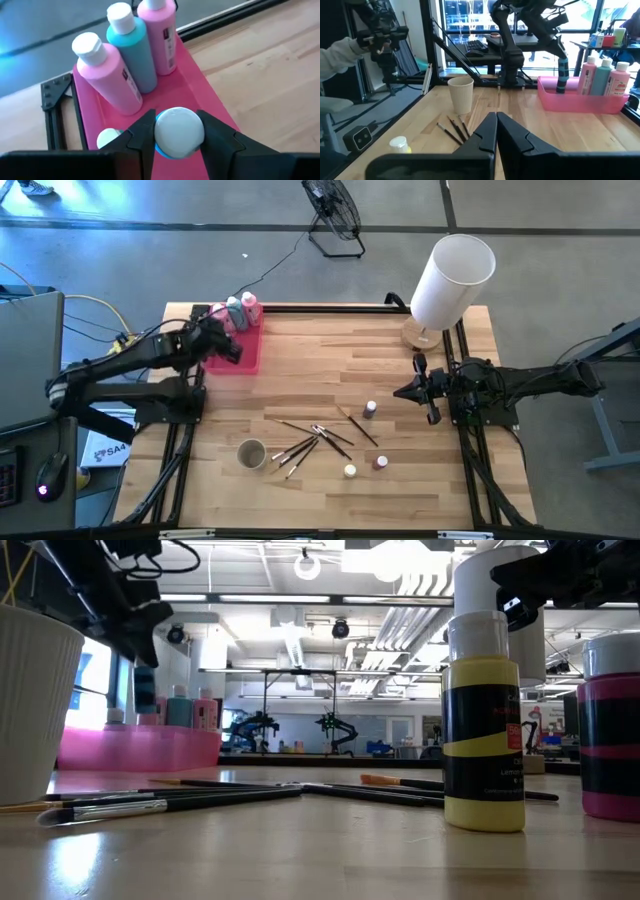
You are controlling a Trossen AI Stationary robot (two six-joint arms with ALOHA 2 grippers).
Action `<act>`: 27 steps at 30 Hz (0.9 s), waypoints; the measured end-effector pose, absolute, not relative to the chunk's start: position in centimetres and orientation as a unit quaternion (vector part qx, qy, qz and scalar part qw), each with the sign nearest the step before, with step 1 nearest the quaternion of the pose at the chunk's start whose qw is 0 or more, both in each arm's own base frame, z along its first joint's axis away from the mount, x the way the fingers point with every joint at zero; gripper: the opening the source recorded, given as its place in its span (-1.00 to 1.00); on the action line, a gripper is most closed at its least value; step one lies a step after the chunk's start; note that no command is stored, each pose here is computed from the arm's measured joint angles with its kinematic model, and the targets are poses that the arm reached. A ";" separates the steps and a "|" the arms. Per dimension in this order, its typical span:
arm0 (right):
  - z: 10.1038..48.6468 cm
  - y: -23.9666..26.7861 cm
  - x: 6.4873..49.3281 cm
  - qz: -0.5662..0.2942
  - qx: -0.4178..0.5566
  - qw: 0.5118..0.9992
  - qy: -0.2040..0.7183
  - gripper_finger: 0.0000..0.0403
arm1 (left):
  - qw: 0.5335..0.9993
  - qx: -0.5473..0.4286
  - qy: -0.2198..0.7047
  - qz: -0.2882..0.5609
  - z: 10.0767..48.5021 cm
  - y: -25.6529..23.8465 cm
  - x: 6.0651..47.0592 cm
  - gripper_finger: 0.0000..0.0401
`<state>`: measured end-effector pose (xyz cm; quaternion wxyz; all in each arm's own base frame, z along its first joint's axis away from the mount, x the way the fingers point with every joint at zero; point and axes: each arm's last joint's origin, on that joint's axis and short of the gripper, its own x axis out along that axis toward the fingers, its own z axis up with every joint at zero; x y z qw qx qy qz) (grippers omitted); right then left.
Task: Pick & Place Paint Supplies
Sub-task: Put the small light blue paint bottle into the pink bin
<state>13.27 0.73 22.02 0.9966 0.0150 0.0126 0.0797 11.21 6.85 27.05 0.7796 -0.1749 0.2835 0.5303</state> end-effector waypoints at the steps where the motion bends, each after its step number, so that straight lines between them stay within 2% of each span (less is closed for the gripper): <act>1: 22.0 0.7 13.3 0.080 0.015 0.997 0.012 -0.98 | 0.779 -0.179 0.282 0.531 27.1 7.2 11.1 -0.40; 9: 22.0 0.7 13.3 0.080 0.015 0.997 0.013 -0.98 | 0.772 -0.223 0.265 0.533 27.0 9.9 11.3 -0.40; 21: 22.0 0.7 13.3 0.079 0.016 0.997 0.014 -0.98 | 0.735 -0.278 0.327 0.525 24.7 12.6 12.3 -0.41; 27: 22.0 0.7 13.3 0.079 0.016 0.997 0.015 -0.98 | 0.721 -0.278 0.328 0.544 24.5 12.8 12.4 -0.41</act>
